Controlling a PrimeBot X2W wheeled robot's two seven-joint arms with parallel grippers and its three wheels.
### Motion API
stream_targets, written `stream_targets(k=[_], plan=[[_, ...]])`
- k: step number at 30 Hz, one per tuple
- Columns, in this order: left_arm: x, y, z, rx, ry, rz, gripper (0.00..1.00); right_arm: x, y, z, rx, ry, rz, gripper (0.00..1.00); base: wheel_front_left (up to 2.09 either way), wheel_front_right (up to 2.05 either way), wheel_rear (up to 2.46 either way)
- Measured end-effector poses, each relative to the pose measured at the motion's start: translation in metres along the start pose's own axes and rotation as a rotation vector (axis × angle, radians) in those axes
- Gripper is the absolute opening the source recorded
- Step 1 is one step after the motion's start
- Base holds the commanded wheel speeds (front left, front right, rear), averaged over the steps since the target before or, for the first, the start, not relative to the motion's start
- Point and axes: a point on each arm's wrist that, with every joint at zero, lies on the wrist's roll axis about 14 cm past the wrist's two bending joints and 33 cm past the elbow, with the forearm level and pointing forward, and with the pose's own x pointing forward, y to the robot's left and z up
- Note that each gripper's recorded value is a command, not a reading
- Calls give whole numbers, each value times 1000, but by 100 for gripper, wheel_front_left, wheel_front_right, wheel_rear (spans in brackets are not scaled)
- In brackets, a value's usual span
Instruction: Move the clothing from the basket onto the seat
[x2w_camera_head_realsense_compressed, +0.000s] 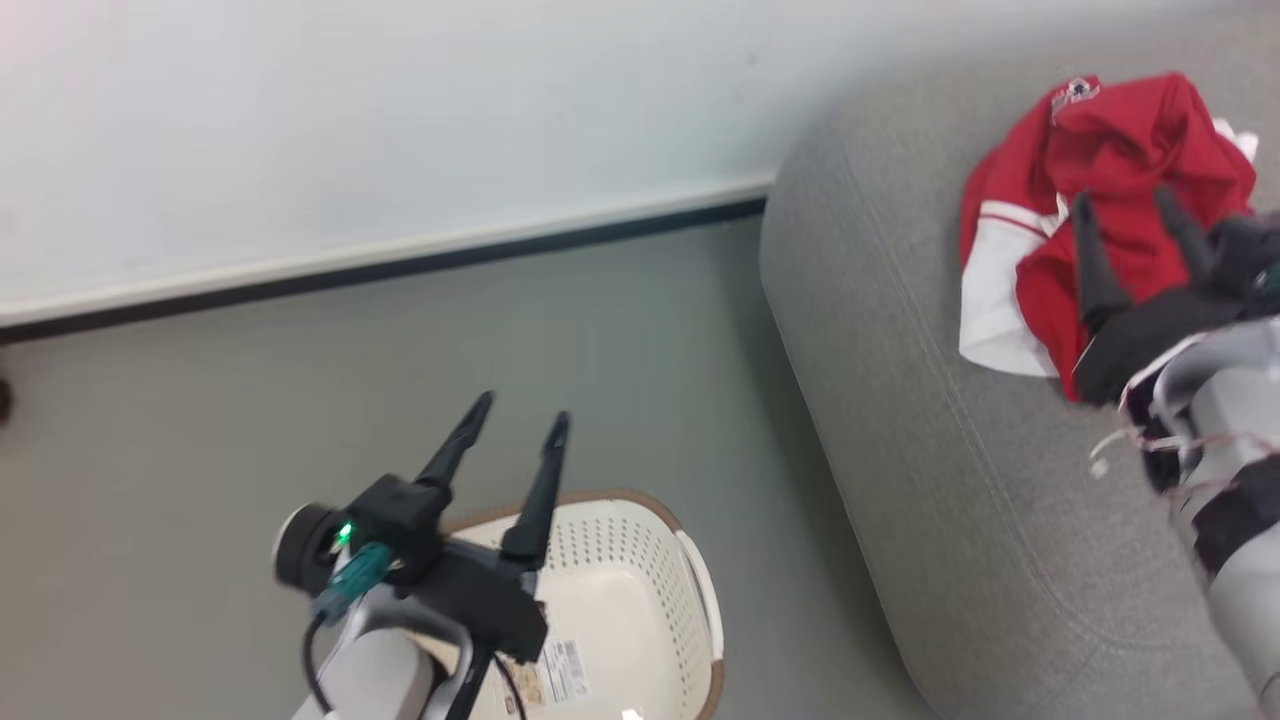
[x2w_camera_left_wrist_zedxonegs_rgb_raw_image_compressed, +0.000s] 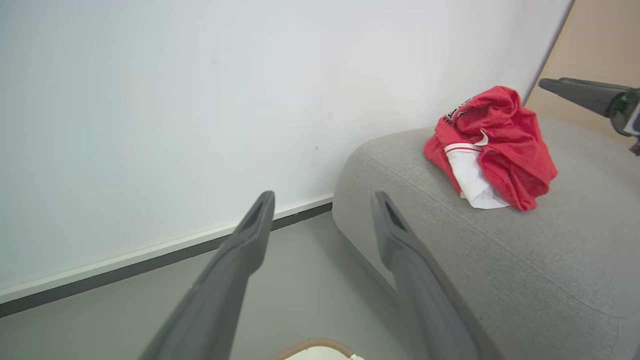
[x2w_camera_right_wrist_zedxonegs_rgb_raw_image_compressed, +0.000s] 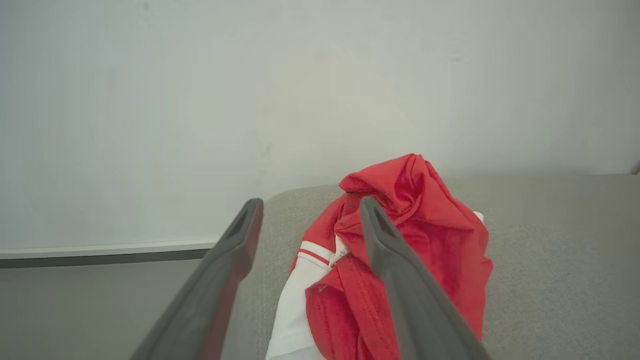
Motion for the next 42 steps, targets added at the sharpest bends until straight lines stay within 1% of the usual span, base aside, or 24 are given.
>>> stream_targets(k=[8,11,12,18,23,29,36,42], plan=[[-48,39,13,13,-34,186,100,-32,45,-14,66,-1,89,100,0,0,0],[-73,55,13,8,-32,257,100,-45,66,-16,104,-10,126,100,0,0,0],[-90,64,14,12,-38,301,100,-53,77,-17,118,-19,143,100,0,0,0],[-137,84,18,14,-64,415,100,-73,97,-7,136,-74,159,100,0,0,0],[-168,93,16,15,-72,481,100,-95,110,-11,149,-92,160,100,0,0,0],[-193,96,17,8,-91,528,100,-120,123,-16,163,-111,169,100,0,0,0],[-208,97,13,-2,-91,556,100,-145,133,-18,209,-127,171,100,0,0,0],[-217,93,11,-13,-89,564,100,-167,131,-27,216,-119,159,100,0,0,0]])
